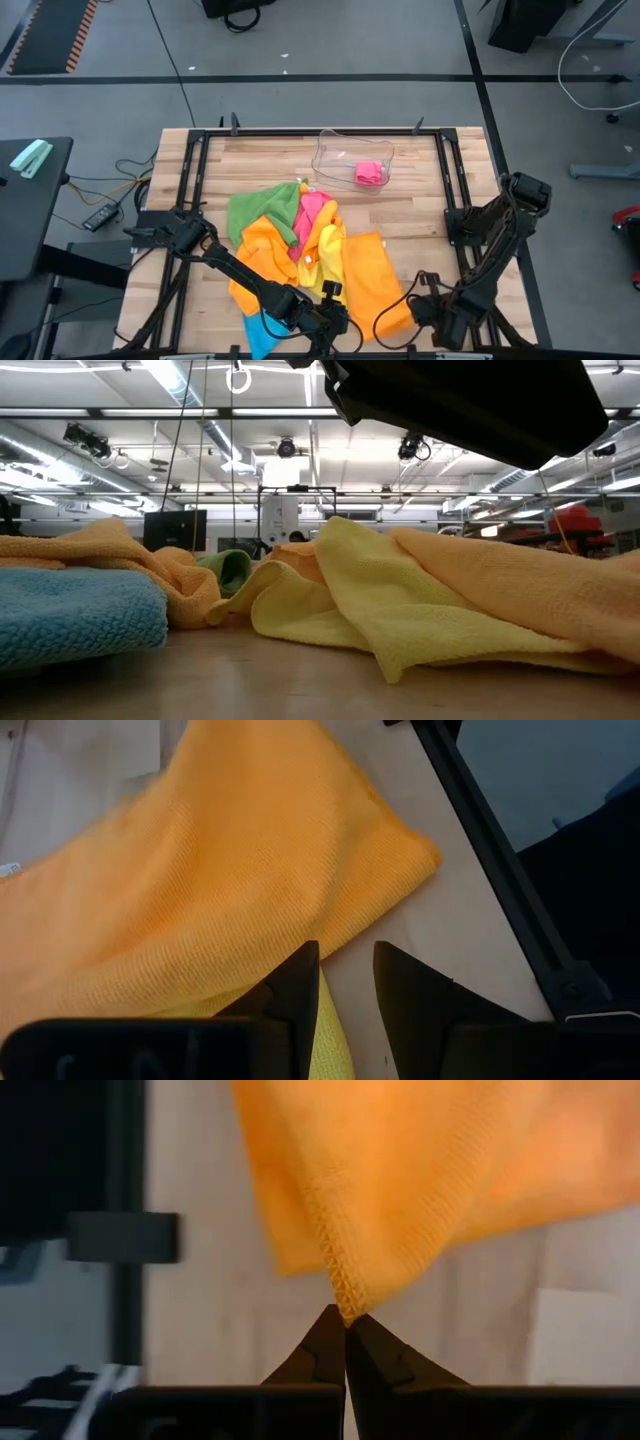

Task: Fold microfiber towels
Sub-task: Fold the right orange microfiber cloth

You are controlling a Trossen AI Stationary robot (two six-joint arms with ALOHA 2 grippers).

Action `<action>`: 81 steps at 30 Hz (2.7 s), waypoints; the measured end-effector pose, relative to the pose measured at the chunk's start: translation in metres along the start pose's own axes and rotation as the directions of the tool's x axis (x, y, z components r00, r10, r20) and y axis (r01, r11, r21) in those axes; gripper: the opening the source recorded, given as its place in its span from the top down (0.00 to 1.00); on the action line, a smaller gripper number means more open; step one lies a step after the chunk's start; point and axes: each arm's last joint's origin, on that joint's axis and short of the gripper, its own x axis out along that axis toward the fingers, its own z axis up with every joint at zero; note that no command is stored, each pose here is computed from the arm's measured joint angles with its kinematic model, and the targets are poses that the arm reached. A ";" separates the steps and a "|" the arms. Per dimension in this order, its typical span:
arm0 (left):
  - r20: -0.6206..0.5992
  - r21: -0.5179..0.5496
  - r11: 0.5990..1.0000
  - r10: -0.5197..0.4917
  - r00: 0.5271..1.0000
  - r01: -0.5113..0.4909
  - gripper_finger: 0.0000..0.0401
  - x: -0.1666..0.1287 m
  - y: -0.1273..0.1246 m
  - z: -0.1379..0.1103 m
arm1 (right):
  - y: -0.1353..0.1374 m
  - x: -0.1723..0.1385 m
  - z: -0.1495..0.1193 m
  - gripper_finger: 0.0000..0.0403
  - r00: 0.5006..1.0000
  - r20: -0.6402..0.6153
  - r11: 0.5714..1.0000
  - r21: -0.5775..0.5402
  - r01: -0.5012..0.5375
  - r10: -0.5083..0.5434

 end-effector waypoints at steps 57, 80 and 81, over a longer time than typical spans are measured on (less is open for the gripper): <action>0.146 -0.034 0.999 0.003 0.989 0.002 0.73 0.051 -0.003 -0.013 | 0.017 0.008 -0.010 0.59 0.998 0.050 0.998 0.041 -0.044 0.042; 0.221 -0.057 0.998 -0.028 0.975 0.041 0.73 0.052 -0.016 -0.012 | -0.093 0.036 0.023 0.60 0.831 0.306 0.877 0.030 0.479 -0.465; 0.245 -0.047 0.998 -0.021 0.969 0.033 0.73 0.051 -0.016 -0.009 | -0.097 0.034 0.025 0.60 0.830 0.315 0.879 0.030 0.476 -0.460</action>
